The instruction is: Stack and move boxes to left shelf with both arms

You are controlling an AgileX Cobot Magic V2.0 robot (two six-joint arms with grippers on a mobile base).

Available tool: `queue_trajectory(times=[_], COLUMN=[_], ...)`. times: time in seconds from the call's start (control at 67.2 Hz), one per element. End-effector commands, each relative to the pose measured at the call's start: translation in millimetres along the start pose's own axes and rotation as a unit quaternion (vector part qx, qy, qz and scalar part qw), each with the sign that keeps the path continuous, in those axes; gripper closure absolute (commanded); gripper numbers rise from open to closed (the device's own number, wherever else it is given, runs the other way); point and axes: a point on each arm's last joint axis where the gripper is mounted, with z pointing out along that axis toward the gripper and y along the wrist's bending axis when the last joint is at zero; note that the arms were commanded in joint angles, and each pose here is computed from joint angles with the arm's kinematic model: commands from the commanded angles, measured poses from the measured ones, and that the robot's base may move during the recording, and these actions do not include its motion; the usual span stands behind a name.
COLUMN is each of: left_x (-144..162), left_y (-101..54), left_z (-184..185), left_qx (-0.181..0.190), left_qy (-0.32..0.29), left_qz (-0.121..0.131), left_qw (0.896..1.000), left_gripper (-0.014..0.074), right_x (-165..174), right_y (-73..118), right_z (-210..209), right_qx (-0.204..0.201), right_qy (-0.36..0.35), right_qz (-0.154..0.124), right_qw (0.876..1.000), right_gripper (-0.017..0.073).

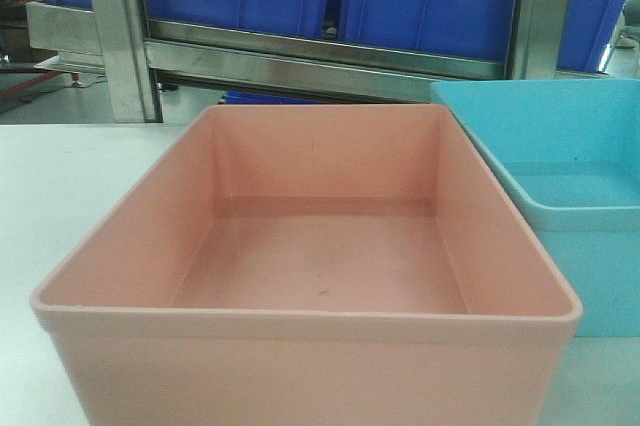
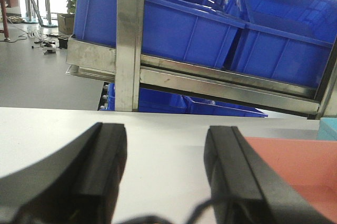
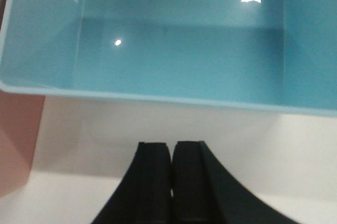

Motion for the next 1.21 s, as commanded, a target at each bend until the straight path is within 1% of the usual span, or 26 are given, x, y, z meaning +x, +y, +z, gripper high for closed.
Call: queue_trajectory(times=[0.0, 0.03, 0.045, 0.089, 0.149, 0.283, 0.372, 0.402, 0.491, 0.521, 0.581, 0.64, 0.804, 0.863, 0.968, 1.042, 1.116, 1.191], left_x=[-16.3, -16.3, -16.2, -16.2, -16.2, -16.2, -16.2, -16.2, -16.2, -16.2, -16.2, -16.2, -16.2, -16.2, -16.2, -16.2, -16.2, -16.2], left_y=[1.1, 1.1, 1.0, 1.0, 1.0, 1.0, 1.0, 1.0, 1.0, 1.0, 1.0, 1.0, 1.0, 1.0, 1.0, 1.0, 1.0, 1.0], left_z=[-0.7, -0.7, -0.7, -0.7, -0.7, -0.7, -0.7, -0.7, -0.7, -0.7, -0.7, -0.7, -0.7, -0.7, -0.7, -0.7, -0.7, -0.7], left_qx=[-0.010, -0.010, -0.010, -0.010, -0.010, -0.010, -0.010, -0.010, -0.010, -0.010, -0.010, -0.010, -0.010, -0.010, -0.010, -0.010, -0.010, -0.010], left_qy=[-0.048, -0.048, -0.048, -0.048, -0.048, -0.048, -0.048, -0.048, -0.048, -0.048, -0.048, -0.048, -0.048, -0.048, -0.048, -0.048, -0.048, -0.048], left_qz=[-0.004, -0.004, -0.004, -0.004, -0.004, -0.004, -0.004, -0.004, -0.004, -0.004, -0.004, -0.004, -0.004, -0.004, -0.004, -0.004, -0.004, -0.004], left_qw=[0.999, 0.999, 0.999, 0.999, 0.999, 0.999, 0.999, 0.999, 0.999, 0.999, 0.999, 0.999, 0.999, 0.999, 0.999, 0.999, 0.999, 0.999], left_gripper=[0.0331, 0.0331, 0.0331, 0.0331, 0.0331, 0.0331, 0.0331, 0.0331, 0.0331, 0.0331, 0.0331, 0.0331, 0.0331, 0.0331, 0.0331, 0.0331, 0.0331, 0.0331], right_x=[-27.0, -33.2, -35.4, -43.9, -56.7, -87.0, -106.0, -111.4, -127.8, -132.1, -141.5, -147.0, -162.5, -167.1, -169.0, -167.2, -162.9, -159.3], right_y=[-0.4, -2.2, -3.1, -7.3, -13.3, -36.2, -54.9, -60.7, -75.5, -77.7, -81.2, -84.7, -98.1, -104.5, -114.1, -116.7, -118.5, -119.3], right_z=[-0.4, 2.4, 3.7, 7.4, 9.4, 13.8, 21.9, 25.6, 41.7, 46.3, 56.4, 68.2, 90.6, 100.1, 114.4, 125.3, 136.3, 143.7], right_qx=[0.003, 0.007, 0.009, 0.016, 0.026, 0.061, 0.083, 0.087, 0.094, 0.093, 0.092, 0.090, 0.093, 0.095, 0.096, 0.092, 0.086, 0.080], right_qy=[-0.002, 0.014, 0.021, 0.038, 0.041, 0.051, 0.053, 0.055, 0.061, 0.061, 0.063, 0.072, 0.079, 0.083, 0.094, 0.107, 0.123, 0.137], right_qz=[0.002, 0.007, 0.008, 0.011, 0.012, 0.020, 0.012, 0.007, 0.007, 0.004, -0.013, -0.017, -0.020, -0.015, -0.012, -0.008, -0.012, -0.008], right_qw=[1.000, 1.000, 1.000, 0.999, 0.999, 0.997, 0.995, 0.995, 0.994, 0.994, 0.994, 0.993, 0.992, 0.992, 0.991, 0.990, 0.989, 0.987], right_gripper=[0.0317, 0.0257, 0.0213, 0.0128, 0.0087, 0.0106, 0.0106, 0.0106, 0.0106, 0.0106, 0.0106, 0.0106, 0.0106, 0.0106, 0.0106, 0.0108, 0.0137, 0.0194])
